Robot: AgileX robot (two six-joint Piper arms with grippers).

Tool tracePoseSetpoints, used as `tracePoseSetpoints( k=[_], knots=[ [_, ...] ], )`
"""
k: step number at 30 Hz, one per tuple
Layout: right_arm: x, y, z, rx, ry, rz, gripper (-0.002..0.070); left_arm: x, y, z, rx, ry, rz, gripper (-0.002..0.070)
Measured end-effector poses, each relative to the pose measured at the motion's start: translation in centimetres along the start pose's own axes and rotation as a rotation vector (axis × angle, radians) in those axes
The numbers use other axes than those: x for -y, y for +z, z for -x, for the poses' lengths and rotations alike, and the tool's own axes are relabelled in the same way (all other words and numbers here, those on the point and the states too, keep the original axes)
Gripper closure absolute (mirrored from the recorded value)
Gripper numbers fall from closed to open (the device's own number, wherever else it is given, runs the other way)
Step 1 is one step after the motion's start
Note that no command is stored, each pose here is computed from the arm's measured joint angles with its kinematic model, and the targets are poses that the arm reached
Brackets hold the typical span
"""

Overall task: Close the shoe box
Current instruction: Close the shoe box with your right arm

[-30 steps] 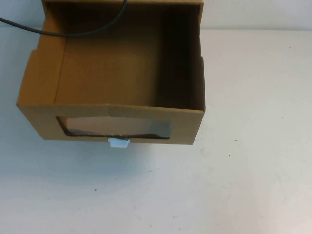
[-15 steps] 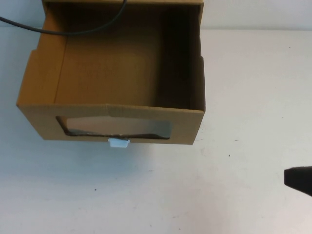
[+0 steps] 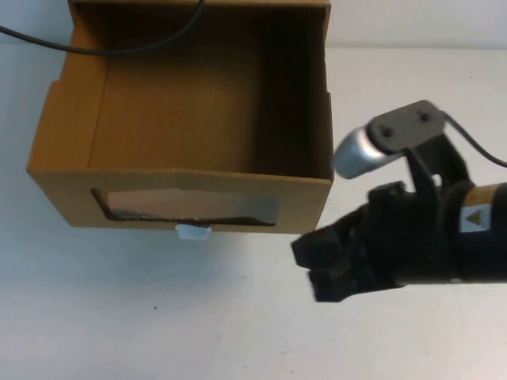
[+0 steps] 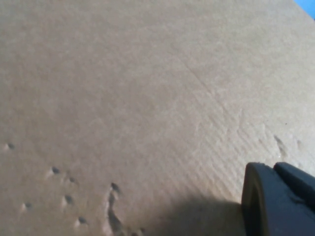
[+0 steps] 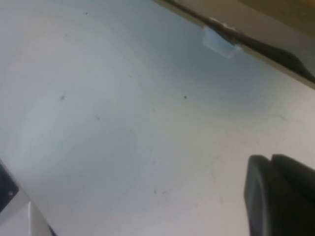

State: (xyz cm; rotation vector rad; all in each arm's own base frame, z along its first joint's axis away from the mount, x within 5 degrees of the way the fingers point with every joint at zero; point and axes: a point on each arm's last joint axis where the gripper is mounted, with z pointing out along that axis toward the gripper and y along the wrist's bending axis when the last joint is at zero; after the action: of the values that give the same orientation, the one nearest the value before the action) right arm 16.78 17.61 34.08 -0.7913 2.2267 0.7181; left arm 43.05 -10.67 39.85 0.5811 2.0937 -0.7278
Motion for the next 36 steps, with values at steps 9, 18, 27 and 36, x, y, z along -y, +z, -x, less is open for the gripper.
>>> tracePoseSetpoints(
  k=[9, 18, 27, 36],
  knots=[
    [-2.7, 4.5, 3.1, 0.099, -0.075, -0.014, 0.0687, 0.1, 0.0, 0.0, 0.002, -0.004, -0.006, 0.0677],
    [-2.6, 8.3, 5.2, 0.119, -0.075, -0.026, 0.0687, 0.1, 0.0, 0.0, 0.004, -0.006, -0.009, 0.0677],
    [-0.6, 9.3, 7.5, 0.160, -0.043, -0.075, 0.0687, 0.1, 0.0, 0.0, 0.001, -0.006, -0.010, 0.0677],
    [1.2, 9.5, 10.2, 0.223, -0.028, -0.116, 0.0687, 0.1, 0.0, 0.0, -0.002, -0.006, -0.013, 0.0677]
  ],
)
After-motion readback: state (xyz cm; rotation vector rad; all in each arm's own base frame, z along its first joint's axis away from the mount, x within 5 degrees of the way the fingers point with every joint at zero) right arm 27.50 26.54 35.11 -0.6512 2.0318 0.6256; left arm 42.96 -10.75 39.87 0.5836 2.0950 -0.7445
